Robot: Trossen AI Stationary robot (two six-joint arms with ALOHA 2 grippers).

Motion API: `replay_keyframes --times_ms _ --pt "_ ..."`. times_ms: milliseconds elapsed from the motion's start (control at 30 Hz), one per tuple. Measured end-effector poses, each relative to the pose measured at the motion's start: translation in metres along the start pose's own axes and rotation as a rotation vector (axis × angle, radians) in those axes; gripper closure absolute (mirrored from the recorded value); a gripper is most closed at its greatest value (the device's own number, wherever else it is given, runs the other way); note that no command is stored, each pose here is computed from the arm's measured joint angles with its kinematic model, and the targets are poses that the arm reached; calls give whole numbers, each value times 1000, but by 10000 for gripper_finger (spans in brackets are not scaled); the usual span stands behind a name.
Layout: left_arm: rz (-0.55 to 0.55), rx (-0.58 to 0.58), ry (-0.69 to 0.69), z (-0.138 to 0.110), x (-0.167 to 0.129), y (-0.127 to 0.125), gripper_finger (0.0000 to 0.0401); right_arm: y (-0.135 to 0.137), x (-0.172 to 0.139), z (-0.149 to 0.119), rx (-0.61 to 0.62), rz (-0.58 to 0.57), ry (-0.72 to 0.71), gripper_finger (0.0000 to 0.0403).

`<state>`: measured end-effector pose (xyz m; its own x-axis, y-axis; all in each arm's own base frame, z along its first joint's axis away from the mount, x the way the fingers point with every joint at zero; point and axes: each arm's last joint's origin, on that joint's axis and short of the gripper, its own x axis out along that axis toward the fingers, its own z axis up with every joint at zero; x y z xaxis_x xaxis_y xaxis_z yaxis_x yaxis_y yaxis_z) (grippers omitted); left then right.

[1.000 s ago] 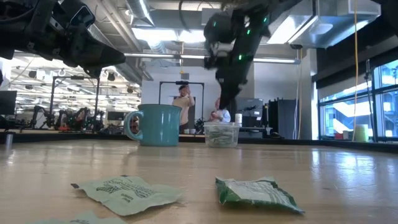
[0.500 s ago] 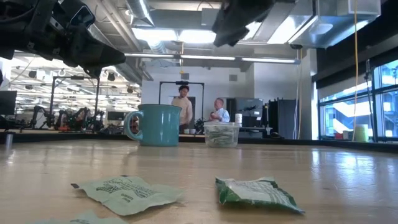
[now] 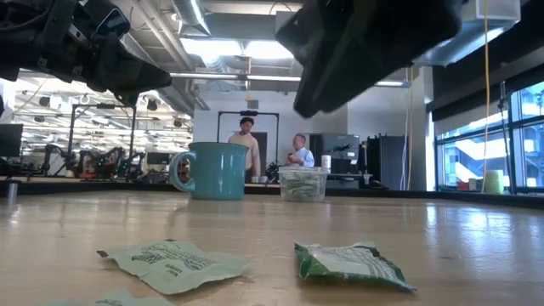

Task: Pick and place items into bin
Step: Put the green stevia packet into the transparent bin

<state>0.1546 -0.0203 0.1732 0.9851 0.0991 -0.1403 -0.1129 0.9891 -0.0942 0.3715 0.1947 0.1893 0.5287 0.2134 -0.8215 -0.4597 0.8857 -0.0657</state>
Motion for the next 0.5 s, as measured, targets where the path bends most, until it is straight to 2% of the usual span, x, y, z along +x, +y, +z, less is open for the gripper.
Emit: replay_keyframes --times_ms 167,500 --pt "0 0 0 0 0 0 363 15 18 -2 -23 19 -19 334" --pt "1 2 7 -1 0 0 360 20 54 -17 -33 30 42 337"
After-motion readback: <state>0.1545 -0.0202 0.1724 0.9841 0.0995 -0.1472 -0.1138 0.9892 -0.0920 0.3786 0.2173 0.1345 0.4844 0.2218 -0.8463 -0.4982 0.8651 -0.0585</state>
